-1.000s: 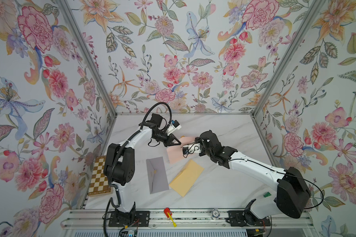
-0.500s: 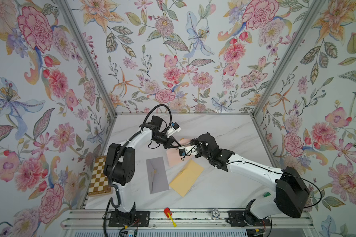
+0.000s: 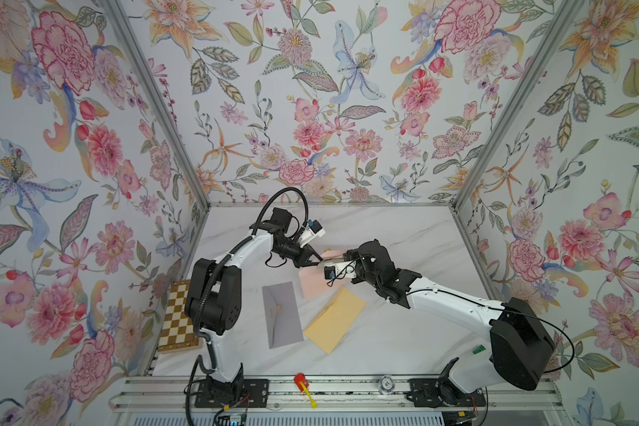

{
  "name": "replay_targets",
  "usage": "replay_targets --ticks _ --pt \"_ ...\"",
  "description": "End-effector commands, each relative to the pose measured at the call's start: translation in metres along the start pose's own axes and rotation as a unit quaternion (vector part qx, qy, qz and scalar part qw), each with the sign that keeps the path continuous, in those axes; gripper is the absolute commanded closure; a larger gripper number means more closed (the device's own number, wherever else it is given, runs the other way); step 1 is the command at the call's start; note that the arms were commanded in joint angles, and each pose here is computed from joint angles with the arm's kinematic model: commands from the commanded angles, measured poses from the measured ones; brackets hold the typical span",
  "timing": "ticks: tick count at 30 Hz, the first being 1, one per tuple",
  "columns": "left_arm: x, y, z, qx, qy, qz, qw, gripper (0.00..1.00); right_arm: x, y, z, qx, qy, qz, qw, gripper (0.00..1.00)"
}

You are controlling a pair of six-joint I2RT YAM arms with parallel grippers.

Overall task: Fold the letter paper in half and place it into the envelope
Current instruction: Place the letter paper in the envelope.

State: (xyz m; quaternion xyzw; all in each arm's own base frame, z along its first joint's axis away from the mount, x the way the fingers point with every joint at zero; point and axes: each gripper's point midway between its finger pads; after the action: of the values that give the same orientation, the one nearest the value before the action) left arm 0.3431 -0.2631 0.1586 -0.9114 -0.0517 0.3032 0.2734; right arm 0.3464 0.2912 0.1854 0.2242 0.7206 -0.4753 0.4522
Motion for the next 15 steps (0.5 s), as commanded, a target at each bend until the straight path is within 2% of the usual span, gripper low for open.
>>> replay_targets --ticks 1,11,15 --pt "-0.018 -0.005 -0.004 -0.008 0.013 0.015 1.000 1.00 -0.002 -0.005 0.005 -0.002 0.017 0.008 1.000 1.00" --pt "-0.024 -0.005 -0.005 -0.006 0.013 0.012 1.000 1.00 0.006 -0.008 0.011 0.007 0.014 -0.005 1.000 1.00" --pt "-0.028 -0.003 -0.009 -0.010 0.018 0.010 1.000 1.00 0.023 -0.008 0.005 -0.014 0.032 -0.066 0.997 1.00"
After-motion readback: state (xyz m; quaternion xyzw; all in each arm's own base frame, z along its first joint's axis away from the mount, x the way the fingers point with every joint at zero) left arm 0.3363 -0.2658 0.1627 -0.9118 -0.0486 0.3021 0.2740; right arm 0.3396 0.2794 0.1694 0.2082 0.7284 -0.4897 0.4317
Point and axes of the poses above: each gripper's point midway between its finger pads, its own y axis out along the fingers, its own x axis along the line the jaws close on, z = x × y, and after that the axes turned 3 degrees about -y, right-handed
